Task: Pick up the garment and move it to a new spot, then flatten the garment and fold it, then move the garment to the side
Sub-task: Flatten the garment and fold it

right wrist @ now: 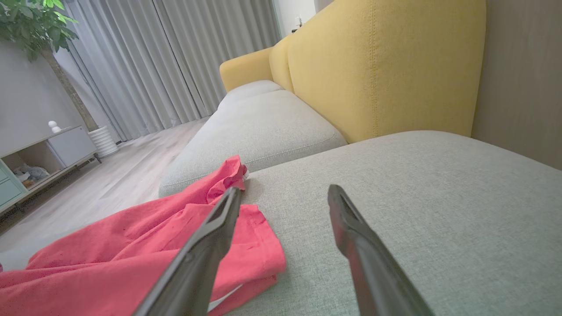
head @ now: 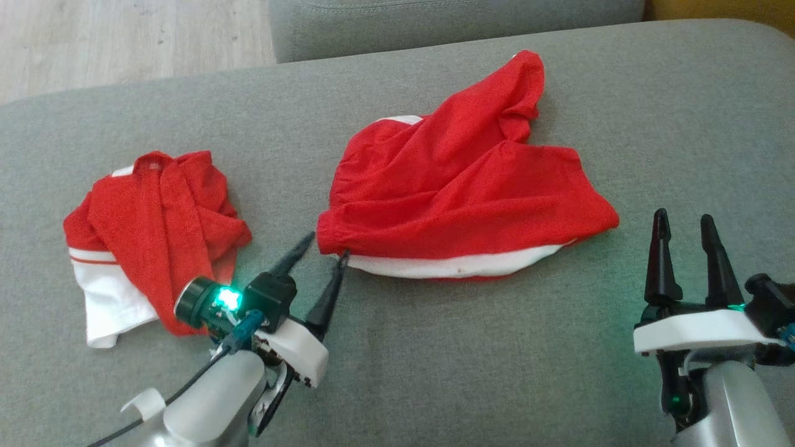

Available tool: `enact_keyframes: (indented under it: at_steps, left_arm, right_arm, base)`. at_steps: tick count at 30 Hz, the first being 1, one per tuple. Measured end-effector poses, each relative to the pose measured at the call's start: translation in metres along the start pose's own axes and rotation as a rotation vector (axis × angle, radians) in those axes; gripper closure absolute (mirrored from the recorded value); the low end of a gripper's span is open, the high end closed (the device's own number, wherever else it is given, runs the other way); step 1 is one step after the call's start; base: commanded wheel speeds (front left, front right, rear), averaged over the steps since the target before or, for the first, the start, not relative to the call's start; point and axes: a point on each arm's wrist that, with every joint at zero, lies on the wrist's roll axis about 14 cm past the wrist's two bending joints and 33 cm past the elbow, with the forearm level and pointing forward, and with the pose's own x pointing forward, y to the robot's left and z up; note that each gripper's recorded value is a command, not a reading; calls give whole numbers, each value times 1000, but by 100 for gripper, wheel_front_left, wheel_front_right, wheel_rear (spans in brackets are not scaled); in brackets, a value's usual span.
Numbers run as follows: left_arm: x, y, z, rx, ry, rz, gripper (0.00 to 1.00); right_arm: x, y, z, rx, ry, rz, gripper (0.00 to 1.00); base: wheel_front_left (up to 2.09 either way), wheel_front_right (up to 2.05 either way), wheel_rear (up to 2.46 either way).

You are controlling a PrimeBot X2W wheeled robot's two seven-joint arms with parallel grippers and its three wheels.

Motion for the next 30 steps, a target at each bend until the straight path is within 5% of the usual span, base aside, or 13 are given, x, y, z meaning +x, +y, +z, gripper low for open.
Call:
enact_keyframes:
  at_steps: [20,30]
  left_arm:
    - [-48,42,42,-153,-210,344,0]
    - [-48,47,27,-174,-182,353,0]
  right_arm:
    - [18,26,-1,-9,-4,73,0]
    - [59,7,-32,-40,204,-5,0]
  base:
    - [0,0,0]
    - [0,0,0]
